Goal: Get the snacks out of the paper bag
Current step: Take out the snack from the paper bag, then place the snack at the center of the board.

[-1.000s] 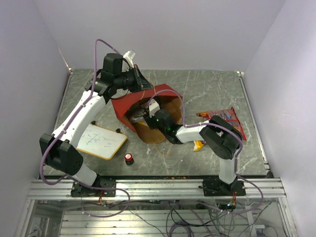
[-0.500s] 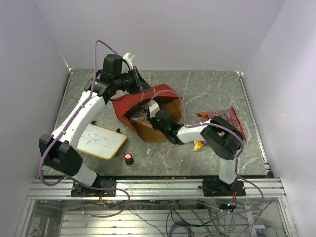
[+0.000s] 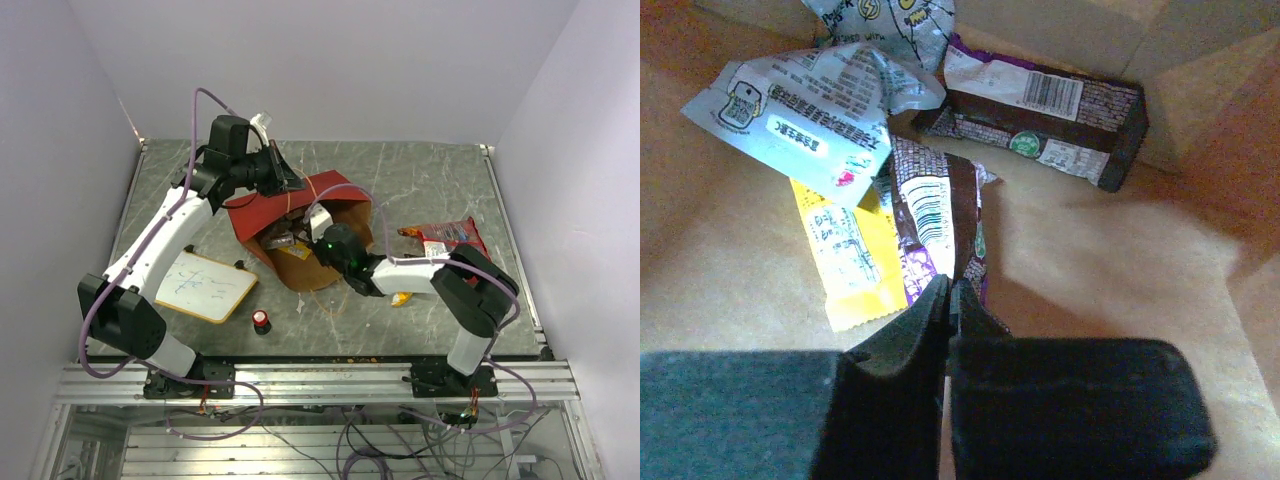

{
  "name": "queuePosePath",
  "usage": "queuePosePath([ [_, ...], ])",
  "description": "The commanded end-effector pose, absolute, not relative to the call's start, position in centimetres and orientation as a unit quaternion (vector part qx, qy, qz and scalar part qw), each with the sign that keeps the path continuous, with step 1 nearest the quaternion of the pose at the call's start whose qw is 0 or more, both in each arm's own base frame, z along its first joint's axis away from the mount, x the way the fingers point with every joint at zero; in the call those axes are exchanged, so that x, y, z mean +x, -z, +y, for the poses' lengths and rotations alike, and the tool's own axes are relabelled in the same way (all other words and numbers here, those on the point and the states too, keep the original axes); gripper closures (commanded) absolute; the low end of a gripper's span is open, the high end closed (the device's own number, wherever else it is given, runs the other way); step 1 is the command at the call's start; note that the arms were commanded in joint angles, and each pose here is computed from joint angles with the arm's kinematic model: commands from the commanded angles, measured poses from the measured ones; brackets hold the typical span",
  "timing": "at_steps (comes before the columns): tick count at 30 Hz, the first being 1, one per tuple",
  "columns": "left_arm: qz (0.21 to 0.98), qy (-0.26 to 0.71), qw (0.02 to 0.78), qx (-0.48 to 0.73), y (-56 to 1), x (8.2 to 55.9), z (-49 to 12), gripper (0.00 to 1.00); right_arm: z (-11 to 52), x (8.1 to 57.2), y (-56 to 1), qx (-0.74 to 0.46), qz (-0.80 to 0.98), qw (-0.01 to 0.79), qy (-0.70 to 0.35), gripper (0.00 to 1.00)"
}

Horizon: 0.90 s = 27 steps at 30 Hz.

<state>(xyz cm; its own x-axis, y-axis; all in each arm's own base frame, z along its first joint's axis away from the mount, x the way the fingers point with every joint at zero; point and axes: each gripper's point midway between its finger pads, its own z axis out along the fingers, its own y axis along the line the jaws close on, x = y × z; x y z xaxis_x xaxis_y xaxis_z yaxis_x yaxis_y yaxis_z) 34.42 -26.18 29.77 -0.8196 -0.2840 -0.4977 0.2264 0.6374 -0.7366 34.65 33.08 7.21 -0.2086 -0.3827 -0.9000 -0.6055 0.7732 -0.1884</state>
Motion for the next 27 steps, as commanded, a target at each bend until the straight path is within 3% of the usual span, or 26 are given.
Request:
queuePosePath([
  [1, 0.848, 0.432, 0.307, -0.024, -30.6, 34.0, -26.2, 0.93, 32.4, 33.7, -9.6, -0.315, 0.766, 0.551, -0.100, 1.00],
  [12, 0.845, 0.447, 0.290, -0.045, -29.7, 34.9, -27.0, 0.93, 28.3, 28.4, -14.3, -0.274, 0.797, 0.529, -0.100, 1.00],
  [20, 0.853, 0.432, 0.290, -0.035, -28.7, 35.1, -26.7, 0.93, 22.1, 23.3, -17.5, -0.251, 0.822, 0.502, -0.098, 1.00],
  [27, 0.856, 0.424, 0.294, -0.036, -28.5, 34.8, -26.1, 0.93, 15.9, 20.3, -19.5, -0.155, 0.855, 0.490, -0.071, 1.00],
])
